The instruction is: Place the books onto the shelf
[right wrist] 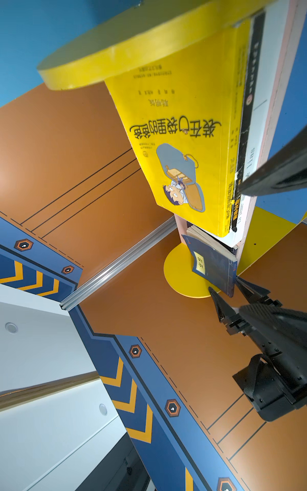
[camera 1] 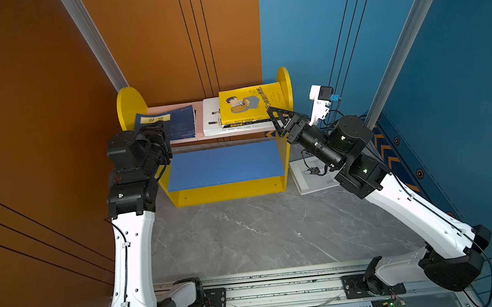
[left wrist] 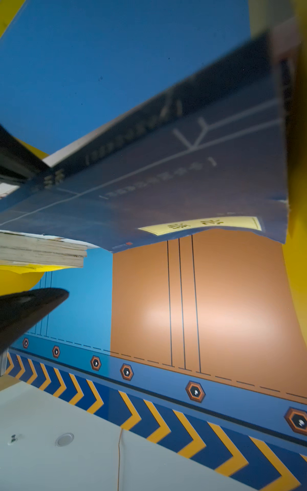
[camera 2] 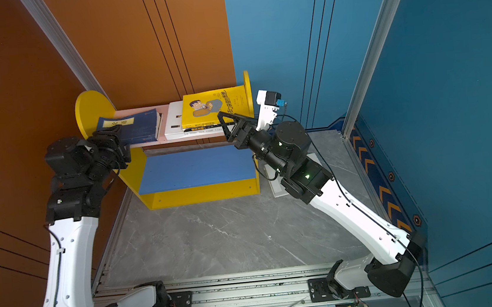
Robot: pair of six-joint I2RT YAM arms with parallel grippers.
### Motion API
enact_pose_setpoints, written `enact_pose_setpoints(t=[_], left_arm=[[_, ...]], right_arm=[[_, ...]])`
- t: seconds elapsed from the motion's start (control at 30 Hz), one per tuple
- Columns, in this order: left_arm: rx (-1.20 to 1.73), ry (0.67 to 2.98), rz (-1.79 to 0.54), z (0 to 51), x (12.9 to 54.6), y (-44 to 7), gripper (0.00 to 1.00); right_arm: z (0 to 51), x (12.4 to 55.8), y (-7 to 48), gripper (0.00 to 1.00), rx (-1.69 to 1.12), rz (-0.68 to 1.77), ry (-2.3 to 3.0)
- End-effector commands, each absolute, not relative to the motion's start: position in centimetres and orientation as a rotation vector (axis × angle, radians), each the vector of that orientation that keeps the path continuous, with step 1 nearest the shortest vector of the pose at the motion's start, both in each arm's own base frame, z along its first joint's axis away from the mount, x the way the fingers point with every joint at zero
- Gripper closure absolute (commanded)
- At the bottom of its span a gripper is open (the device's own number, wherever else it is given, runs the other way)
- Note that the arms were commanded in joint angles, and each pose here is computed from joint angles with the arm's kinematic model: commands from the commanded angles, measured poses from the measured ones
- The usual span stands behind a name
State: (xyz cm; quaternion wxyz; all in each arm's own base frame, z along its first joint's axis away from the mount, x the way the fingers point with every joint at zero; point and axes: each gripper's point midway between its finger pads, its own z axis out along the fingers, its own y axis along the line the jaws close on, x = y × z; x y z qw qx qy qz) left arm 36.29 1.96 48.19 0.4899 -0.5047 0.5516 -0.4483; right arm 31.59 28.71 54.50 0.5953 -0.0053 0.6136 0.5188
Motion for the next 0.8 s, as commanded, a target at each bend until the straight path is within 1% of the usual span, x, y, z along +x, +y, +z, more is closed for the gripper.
enact_pose_setpoints(t=[0.0, 0.27, 0.53, 0.67, 0.77], left_arm=[[-1.231, 1.346, -1.060, 48.5, 35.6, 2.5, 0.35], [-1.256, 1.384, -1.090, 47.6, 36.1, 2.6, 0.30], [-1.270, 1.406, -1.036, 47.2, 34.9, 2.8, 0.28], [-1.278, 1.425, -1.026, 46.9, 34.7, 2.7, 0.28], [-1.265, 1.425, -1.019, 47.1, 34.3, 2.5, 0.31]], right_arm=[[55.9, 31.1, 27.1, 0.33, 0.028, 1.198, 1.357], [55.4, 31.1, 25.7, 0.33, 0.071, 1.164, 1.353], [54.9, 31.2, 25.5, 0.33, 0.080, 1.152, 1.368], [54.8, 31.4, 25.2, 0.33, 0.086, 1.148, 1.369], [54.5, 31.5, 25.0, 0.33, 0.093, 1.145, 1.372]])
